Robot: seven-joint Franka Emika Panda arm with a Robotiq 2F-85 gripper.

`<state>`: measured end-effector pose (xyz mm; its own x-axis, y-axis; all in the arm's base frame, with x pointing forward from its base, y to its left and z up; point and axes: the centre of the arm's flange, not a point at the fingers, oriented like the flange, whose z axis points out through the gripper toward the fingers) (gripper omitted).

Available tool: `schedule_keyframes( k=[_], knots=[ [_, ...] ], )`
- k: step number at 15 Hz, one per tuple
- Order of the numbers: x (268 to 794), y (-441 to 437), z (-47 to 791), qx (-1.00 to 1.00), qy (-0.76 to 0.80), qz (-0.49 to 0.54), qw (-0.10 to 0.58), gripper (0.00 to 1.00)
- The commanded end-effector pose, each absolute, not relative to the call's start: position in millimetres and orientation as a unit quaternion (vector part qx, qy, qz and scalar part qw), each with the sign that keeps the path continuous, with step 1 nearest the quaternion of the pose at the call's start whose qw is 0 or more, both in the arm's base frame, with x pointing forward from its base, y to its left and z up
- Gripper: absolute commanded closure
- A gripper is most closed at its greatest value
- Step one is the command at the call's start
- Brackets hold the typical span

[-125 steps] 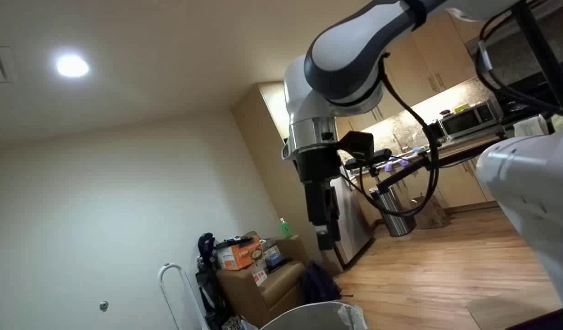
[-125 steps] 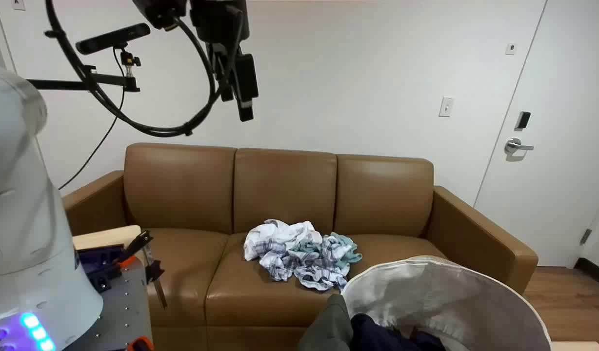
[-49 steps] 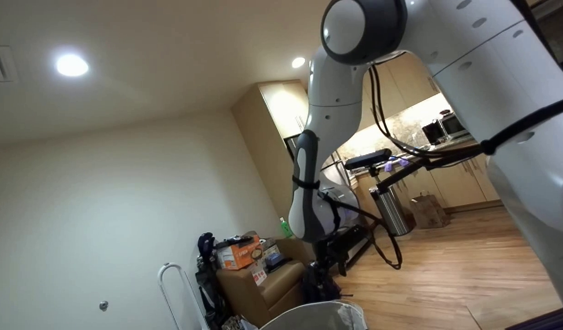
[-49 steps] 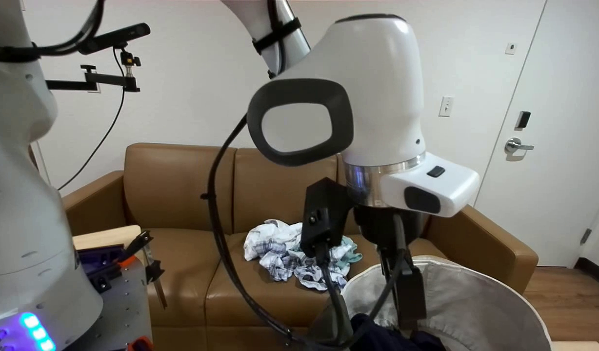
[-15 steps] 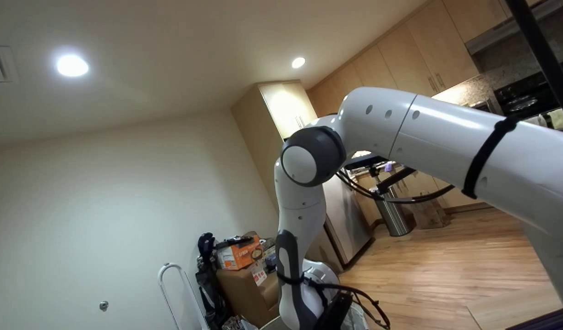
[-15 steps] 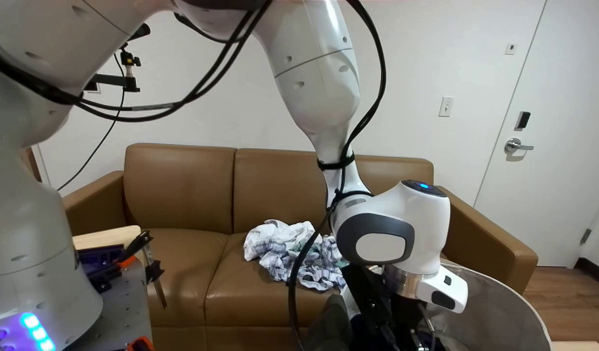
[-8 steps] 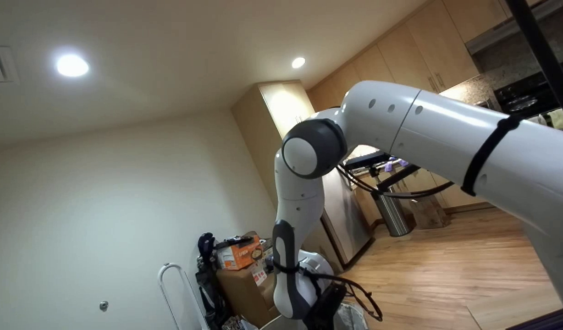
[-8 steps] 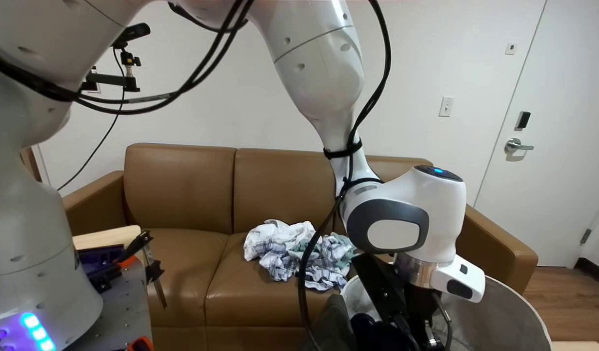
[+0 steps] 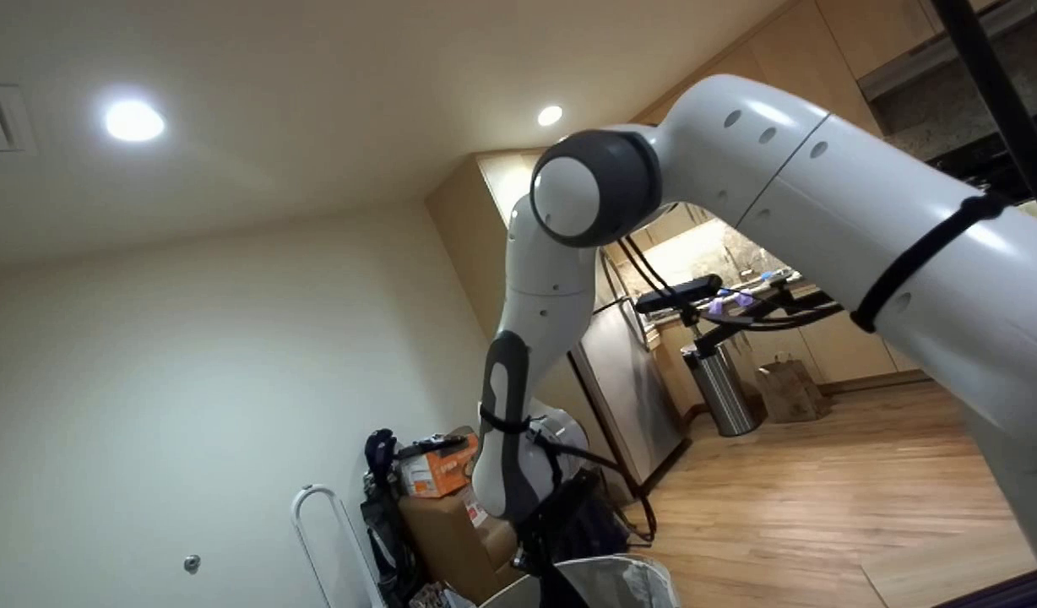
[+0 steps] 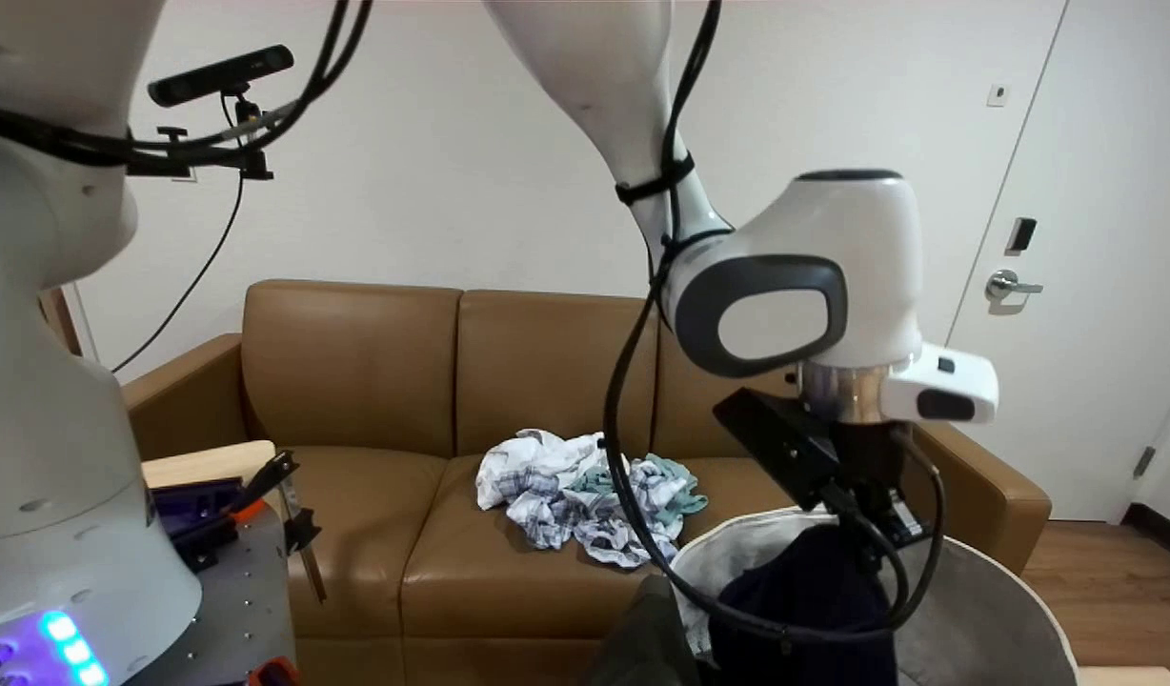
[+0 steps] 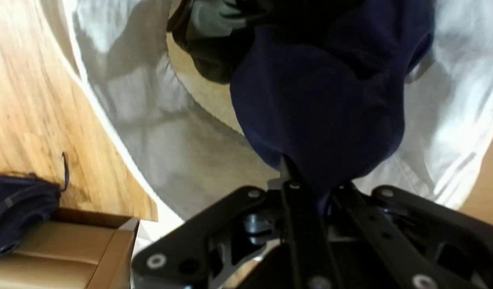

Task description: Take the underwear out of the laundry bag and put it on the sofa

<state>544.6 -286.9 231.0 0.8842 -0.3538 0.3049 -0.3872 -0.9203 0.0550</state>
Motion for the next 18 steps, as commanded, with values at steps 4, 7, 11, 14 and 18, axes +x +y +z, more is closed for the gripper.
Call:
schedule_keyframes(
  k=[4, 7, 11, 14, 18],
  knots=[
    [518, -279, 283, 0.958, -0.189, 0.204, 0.068, 0.94],
    [520, -269, 291, 0.96, -0.178, 0.209, 0.063, 0.96],
    [524, -232, 356, 0.95, -0.134, 0.268, 0.086, 0.96],
    [523, -198, 420, 0.939, -0.072, 0.321, 0.102, 0.96],
    [532, -191, 444, 0.929, -0.05, 0.349, 0.111, 0.94]
  ],
)
